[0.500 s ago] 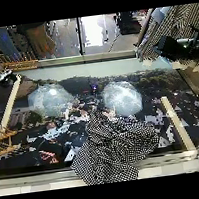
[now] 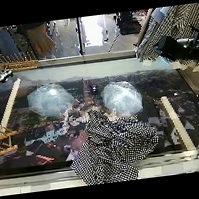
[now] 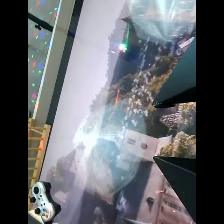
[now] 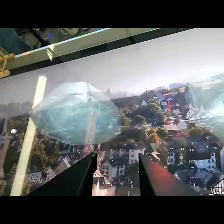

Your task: Fold the clothes and pants, and hang the long-sleeved shirts on hangers.

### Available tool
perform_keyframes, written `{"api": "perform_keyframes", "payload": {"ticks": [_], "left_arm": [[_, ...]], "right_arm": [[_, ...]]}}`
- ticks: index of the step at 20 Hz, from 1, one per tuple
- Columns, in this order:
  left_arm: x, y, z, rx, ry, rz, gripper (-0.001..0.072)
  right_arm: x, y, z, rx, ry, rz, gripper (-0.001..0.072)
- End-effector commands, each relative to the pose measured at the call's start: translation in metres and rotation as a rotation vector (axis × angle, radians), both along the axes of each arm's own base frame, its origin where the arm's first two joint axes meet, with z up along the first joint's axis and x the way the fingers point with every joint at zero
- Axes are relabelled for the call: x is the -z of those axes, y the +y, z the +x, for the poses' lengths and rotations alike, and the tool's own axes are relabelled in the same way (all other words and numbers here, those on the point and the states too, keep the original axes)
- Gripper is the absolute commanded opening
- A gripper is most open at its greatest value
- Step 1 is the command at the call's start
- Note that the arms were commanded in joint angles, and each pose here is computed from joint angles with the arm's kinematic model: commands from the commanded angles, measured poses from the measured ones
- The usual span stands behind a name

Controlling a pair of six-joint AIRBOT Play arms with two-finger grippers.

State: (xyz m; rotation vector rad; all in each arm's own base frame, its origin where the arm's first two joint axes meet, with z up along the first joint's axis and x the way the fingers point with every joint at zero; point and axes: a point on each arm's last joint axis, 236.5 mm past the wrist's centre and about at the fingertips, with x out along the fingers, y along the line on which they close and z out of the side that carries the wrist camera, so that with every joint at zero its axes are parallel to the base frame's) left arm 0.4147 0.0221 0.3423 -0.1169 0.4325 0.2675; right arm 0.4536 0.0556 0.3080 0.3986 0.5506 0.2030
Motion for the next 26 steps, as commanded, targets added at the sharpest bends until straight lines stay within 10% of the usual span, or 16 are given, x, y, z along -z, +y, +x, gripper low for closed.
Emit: {"api": "perform_keyframes", "payload": {"ticks": [1,11,13,14,15,18,26], "left_arm": [[0.000,0.000,0.000,-0.001,-0.001,0.000,0.0304],[-0.003,-0.028,0.008,0.093,-0.035,-0.089,0.0304],[0.007,-0.083,0.006,0.375,0.023,-0.033,0.0306],[0.017,-0.126,-0.003,0.600,0.061,-0.005,0.0370],[0.027,-0.164,-0.014,0.782,0.090,-0.036,0.0551],[0.084,-0.234,-0.037,1.026,0.333,-0.266,0.0612],[0.322,-0.273,-0.012,0.808,1.019,-0.379,0.0620]], "right_arm": [[0.000,0.000,0.000,-0.001,0.001,0.000,0.0309],[-0.005,0.022,-0.010,-0.042,0.033,0.123,0.0306],[0.019,0.038,-0.034,-0.198,0.118,0.013,0.0332],[0.036,0.047,-0.054,-0.301,0.192,-0.038,0.0460],[0.054,0.053,-0.073,-0.374,0.275,-0.068,0.0530],[0.115,0.070,-0.116,-0.505,0.514,-0.075,0.0558],[0.294,0.095,-0.170,-0.642,0.711,-0.295,0.0567]]}}
